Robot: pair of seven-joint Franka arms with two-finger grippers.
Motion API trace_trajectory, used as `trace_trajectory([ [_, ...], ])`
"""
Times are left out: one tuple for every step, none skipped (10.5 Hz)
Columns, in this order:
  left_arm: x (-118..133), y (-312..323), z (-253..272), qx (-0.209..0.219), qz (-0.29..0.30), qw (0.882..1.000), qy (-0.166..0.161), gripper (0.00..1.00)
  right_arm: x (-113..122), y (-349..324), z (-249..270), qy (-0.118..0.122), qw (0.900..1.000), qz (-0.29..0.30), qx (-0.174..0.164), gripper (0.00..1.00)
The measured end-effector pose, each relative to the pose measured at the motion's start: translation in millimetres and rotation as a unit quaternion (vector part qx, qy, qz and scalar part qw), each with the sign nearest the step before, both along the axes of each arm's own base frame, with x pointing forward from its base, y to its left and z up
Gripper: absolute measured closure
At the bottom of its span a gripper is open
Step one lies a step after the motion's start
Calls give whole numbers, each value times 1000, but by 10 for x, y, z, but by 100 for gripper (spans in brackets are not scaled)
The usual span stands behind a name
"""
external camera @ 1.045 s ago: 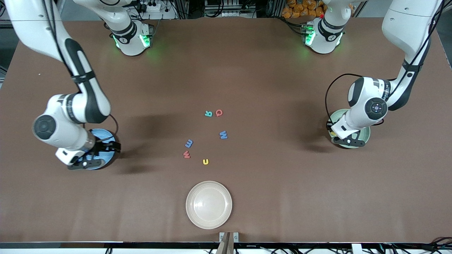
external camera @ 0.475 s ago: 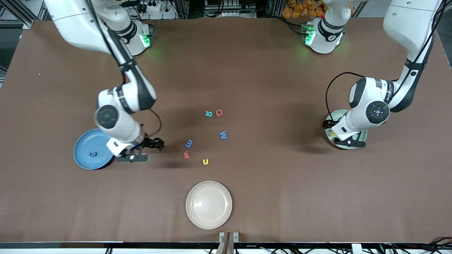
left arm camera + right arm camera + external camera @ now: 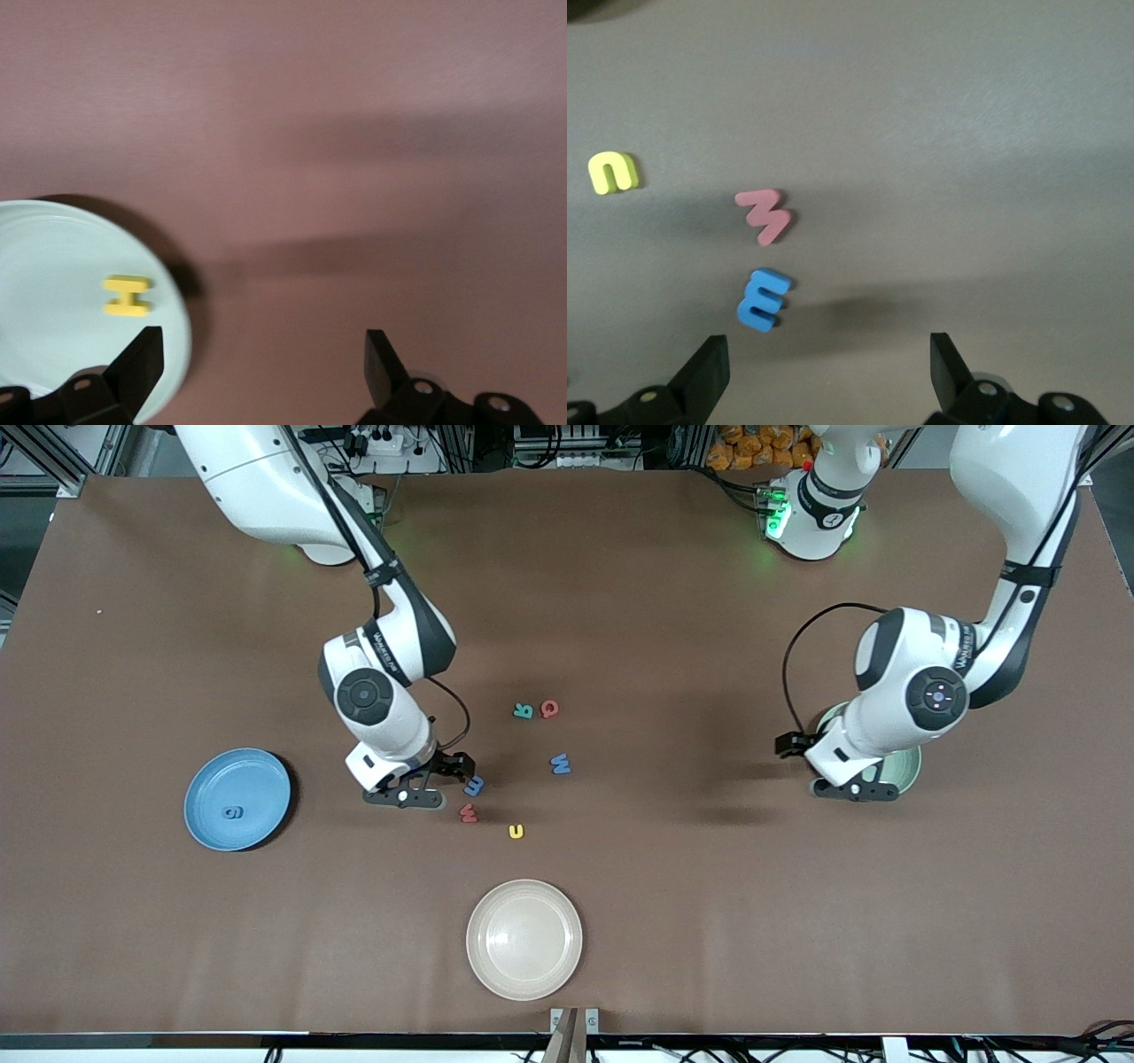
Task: Sort upper and lower case letters into plates
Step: 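Release the H in the green plate while the right gripper reaches the blue e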
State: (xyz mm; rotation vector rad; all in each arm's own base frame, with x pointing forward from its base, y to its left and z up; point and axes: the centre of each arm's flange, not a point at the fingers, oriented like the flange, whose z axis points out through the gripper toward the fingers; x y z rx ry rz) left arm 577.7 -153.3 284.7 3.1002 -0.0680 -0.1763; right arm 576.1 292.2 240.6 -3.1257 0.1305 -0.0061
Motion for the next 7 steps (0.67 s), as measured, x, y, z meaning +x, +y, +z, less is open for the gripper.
trace_trajectory([
  [-13, -279, -35, -2, 6, 1000, 2, 0, 1, 10, -15, 0, 1000, 1, 0, 0],
  [-35, -579, -77, -3, 15, 1000, 3, 0, 4, 33, -41, 0, 1000, 2, 0, 0],
  [-38, -824, -106, -6, 28, 1000, 3, 0, 12, 83, -82, 0, 1000, 5, 0, 0],
  [-13, -1019, -125, -11, 45, 999, 1, 0, 19, 143, -155, 2, 1000, 6, -1, 0],
  [21, -1211, -145, -17, 70, 997, -5, 0, 29, 194, -235, 4, 1000, -3, -2, 0],
  [25, -1434, -194, -23, 97, 995, -7, 0, 46, 249, -301, 4, 1000, -20, -3, 0],
  [-23, -1677, -280, -27, 117, 993, -4, 0, 61, 301, -355, 4, 999, -42, -3, 0],
])
